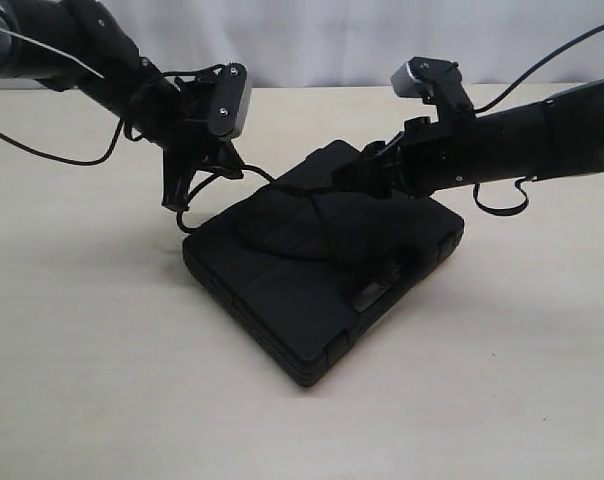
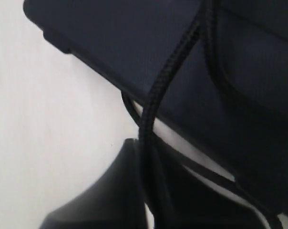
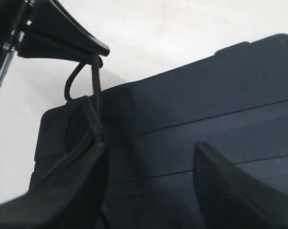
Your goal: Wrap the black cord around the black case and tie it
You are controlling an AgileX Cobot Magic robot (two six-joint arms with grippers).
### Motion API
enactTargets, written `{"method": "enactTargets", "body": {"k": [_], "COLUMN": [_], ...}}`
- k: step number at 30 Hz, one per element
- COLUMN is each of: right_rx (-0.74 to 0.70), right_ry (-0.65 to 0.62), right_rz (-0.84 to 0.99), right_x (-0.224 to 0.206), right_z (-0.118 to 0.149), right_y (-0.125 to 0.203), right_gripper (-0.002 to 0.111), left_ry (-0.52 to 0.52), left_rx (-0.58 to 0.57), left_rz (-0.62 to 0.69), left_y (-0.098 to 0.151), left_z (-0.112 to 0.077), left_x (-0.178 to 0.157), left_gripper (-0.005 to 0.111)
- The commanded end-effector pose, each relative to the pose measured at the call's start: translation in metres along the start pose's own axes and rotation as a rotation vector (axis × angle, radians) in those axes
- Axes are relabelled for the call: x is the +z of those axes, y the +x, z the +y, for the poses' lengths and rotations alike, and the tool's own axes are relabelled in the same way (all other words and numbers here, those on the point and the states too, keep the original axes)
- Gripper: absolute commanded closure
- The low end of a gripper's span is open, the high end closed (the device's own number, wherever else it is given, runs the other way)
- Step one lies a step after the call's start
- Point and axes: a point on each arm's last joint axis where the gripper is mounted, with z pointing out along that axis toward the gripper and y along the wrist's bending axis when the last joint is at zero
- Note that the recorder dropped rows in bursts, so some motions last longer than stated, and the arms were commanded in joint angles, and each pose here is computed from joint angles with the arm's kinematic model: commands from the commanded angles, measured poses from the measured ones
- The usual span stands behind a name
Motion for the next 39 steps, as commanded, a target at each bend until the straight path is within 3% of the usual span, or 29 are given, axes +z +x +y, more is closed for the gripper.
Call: {"method": "enactTargets", "body": {"k": [1, 4, 8, 11, 15, 23, 29, 33, 39], "right_rx": [0.077, 0.150, 0.186, 0.209, 0.225, 0.163, 0.145, 0.145, 0.133], "right_ry": [0.102, 0.095, -0.056, -0.169, -0.207, -0.192, -0.164, -0.164, -0.151], "right_rz": [-0.010, 0.013, -0.021, 0.021, 0.124, 0.214, 0.279, 0.279, 0.236], "right_x": [-0.038, -0.068, -0.089, -0.090, -0.078, -0.054, -0.049, -0.049, -0.054], "right_z": [-0.021, -0.028, -0.012, 0.004, 0.023, 0.054, 0.062, 0.062, 0.066], "right_y": [-0.007, -0.007, -0.014, -0.013, -0.008, -0.006, -0.003, -0.003, -0.014], "right_gripper": [0.047, 0.047, 0.047, 0.047, 0.048, 0.065, 0.079, 0.102, 0.104], "left_ry": [0.013, 0.036, 0.079, 0.094, 0.094, 0.105, 0.102, 0.105, 0.088], "left_rx": [-0.040, -0.060, -0.057, -0.053, -0.055, -0.053, -0.049, -0.051, -0.071], "left_rz": [-0.113, -0.151, -0.170, -0.174, -0.176, -0.179, -0.173, -0.176, -0.175], "left_y": [-0.017, -0.021, -0.023, -0.024, -0.024, -0.024, -0.023, -0.024, -0.024], "left_z": [0.000, -0.002, -0.006, -0.007, -0.007, -0.008, -0.008, -0.008, -0.007], "left_x": [-0.015, -0.016, -0.017, -0.017, -0.017, -0.017, -0.017, -0.017, -0.018], "left_gripper": [0.107, 0.107, 0.107, 0.107, 0.107, 0.107, 0.107, 0.107, 0.107]}}
